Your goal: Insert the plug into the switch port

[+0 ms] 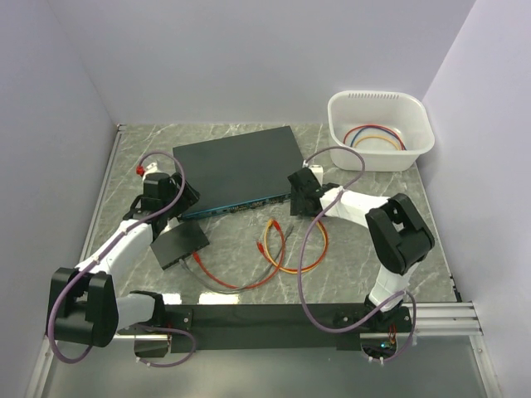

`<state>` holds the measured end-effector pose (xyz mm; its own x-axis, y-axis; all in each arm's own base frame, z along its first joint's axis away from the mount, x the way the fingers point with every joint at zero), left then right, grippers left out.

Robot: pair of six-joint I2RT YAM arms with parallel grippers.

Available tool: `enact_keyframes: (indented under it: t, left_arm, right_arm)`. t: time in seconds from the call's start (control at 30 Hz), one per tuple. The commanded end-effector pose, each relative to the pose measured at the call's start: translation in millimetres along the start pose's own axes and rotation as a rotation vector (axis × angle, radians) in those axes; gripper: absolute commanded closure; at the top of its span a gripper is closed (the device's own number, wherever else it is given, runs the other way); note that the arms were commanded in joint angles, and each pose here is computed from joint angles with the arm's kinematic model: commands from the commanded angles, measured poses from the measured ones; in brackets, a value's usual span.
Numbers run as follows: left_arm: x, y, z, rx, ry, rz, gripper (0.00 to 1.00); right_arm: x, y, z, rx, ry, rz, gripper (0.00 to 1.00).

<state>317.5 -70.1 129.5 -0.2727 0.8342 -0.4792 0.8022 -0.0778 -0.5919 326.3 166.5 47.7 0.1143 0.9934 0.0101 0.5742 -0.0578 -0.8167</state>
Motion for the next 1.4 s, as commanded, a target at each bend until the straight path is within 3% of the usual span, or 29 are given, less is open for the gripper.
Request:
enact_keyframes:
  t: [0.0,0.13,0.23,0.33,0.37,0.4,0.6,0.8,0.97,1.2,1.37]
  left_arm:
    - [-7,-6,-4,-0.021,0.002,0.039,0.26]
    - [-7,-6,-2,-0.02,0.002,0.043,0.26]
    - [-6,-6,-2,-0.018,0.004,0.042,0.26]
    - [-7,-7,-2,-0.02,0.002,0.048,0.26]
    - [-7,-8,-2,-0.02,0.002,0.048,0.26]
    - [-7,-8,-2,-0.018,0.001,0.046,0.26]
    - [-15,-17,-7,-0.027,-0.01,0.073,0.26]
    - [-49,-45,-16,-0.065,0.009,0.21,0.27]
    - [-110,-88,-15,-0.096,0.04,0.51,0.29]
    - [-173,-140,6,-0.086,0.088,0.862,0.3]
    - [-204,-146,31,-0.058,0.106,0.903,0.3]
  right_arm:
    - [5,3,-23,-0.054,0.004,0.021,0.28]
    - [12,12,-24,-0.042,-0.007,0.009,0.27]
    - [19,16,-13,-0.001,-0.002,-0.04,0.33]
    - [20,18,-6,0.011,0.002,-0.064,0.54]
    - [20,17,-5,0.012,0.002,-0.069,0.68]
    - [20,17,-4,0.015,0.002,-0.072,0.75]
    - [25,-9,-16,-0.052,-0.016,-0.125,0.95]
    - [39,-83,-44,-0.258,-0.047,-0.272,1.0]
    - [44,-144,-47,-0.412,-0.079,-0.474,1.0]
    - [53,-189,-36,-0.498,-0.119,-0.72,1.0]
    - [61,-203,-34,-0.523,-0.149,-0.775,1.0]
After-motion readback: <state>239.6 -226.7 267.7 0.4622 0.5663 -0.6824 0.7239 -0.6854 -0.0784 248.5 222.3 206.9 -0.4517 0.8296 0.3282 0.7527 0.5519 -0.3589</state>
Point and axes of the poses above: each gripper's point midway between its finger pads, its own y axis out along the fingers, its own x axis along the line the jaws close on, z = x × y, the point moved 3 cm from there along -y, back along the fingers, and after that the axes turned 3 degrees about y, right-handed, at the moved point
